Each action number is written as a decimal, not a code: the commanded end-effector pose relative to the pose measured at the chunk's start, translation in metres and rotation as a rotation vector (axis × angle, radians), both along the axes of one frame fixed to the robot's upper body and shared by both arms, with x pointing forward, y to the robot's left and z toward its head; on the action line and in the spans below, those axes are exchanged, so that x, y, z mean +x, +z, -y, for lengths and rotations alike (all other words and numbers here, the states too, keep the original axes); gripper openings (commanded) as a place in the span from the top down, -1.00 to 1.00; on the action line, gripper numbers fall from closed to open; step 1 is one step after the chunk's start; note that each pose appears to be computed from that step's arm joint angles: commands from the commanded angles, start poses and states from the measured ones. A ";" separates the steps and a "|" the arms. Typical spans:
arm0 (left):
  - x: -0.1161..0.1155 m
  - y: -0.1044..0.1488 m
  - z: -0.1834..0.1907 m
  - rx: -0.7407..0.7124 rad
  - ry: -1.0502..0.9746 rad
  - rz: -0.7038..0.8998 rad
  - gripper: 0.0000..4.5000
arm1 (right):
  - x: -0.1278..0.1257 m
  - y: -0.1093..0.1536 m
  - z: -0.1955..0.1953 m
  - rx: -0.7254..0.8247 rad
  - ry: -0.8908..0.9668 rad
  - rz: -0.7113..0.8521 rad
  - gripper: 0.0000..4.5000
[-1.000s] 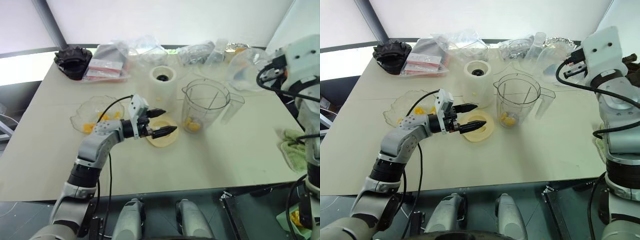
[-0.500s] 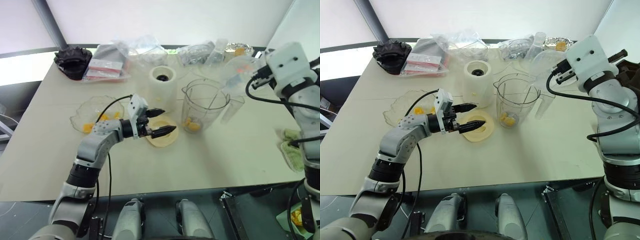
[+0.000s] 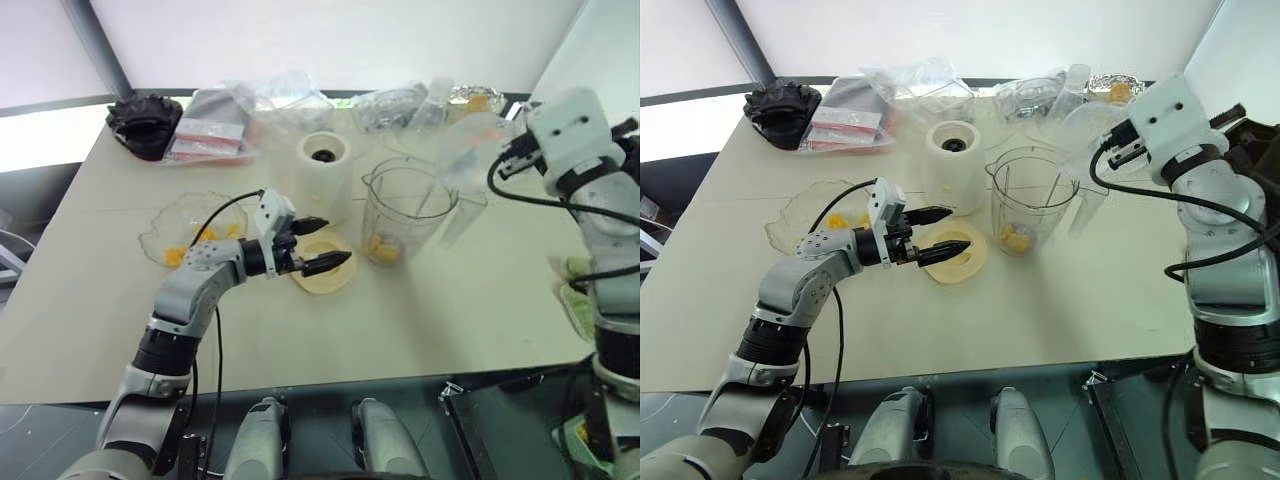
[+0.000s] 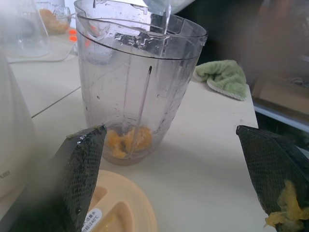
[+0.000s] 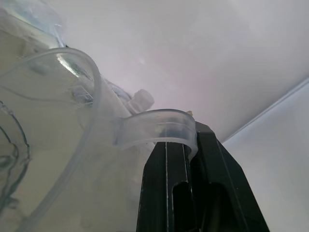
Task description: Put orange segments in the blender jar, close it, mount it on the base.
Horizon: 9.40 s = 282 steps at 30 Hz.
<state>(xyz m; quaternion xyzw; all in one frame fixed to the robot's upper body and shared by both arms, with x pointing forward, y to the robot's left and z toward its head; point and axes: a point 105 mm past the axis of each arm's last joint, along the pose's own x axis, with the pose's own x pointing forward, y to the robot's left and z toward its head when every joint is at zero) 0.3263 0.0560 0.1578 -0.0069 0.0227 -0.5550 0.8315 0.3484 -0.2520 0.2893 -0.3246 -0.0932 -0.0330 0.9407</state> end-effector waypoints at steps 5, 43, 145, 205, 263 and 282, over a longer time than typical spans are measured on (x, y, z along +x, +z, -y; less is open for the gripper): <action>-0.003 0.010 0.001 -0.007 -0.015 0.042 -1.00 | -0.015 0.030 0.031 0.439 -0.078 0.086 0.99; -0.002 0.008 -0.001 0.044 -0.028 0.057 -1.00 | 0.009 -0.150 0.125 1.070 -0.428 0.018 0.99; 0.068 -0.085 0.010 0.909 -0.271 0.083 -0.19 | -0.150 -0.105 -0.035 0.402 0.163 -0.367 -0.61; 0.069 -0.008 -0.044 0.386 -0.106 0.023 0.88 | 0.015 -0.148 -0.016 0.646 -0.028 -0.250 -0.61; 0.041 0.202 0.022 0.165 -0.437 0.320 0.88 | 0.007 -0.145 -0.077 0.863 0.099 -0.233 0.20; 0.037 0.188 0.018 0.155 -0.463 0.242 0.88 | 0.008 -0.137 -0.089 0.683 0.152 -0.227 0.20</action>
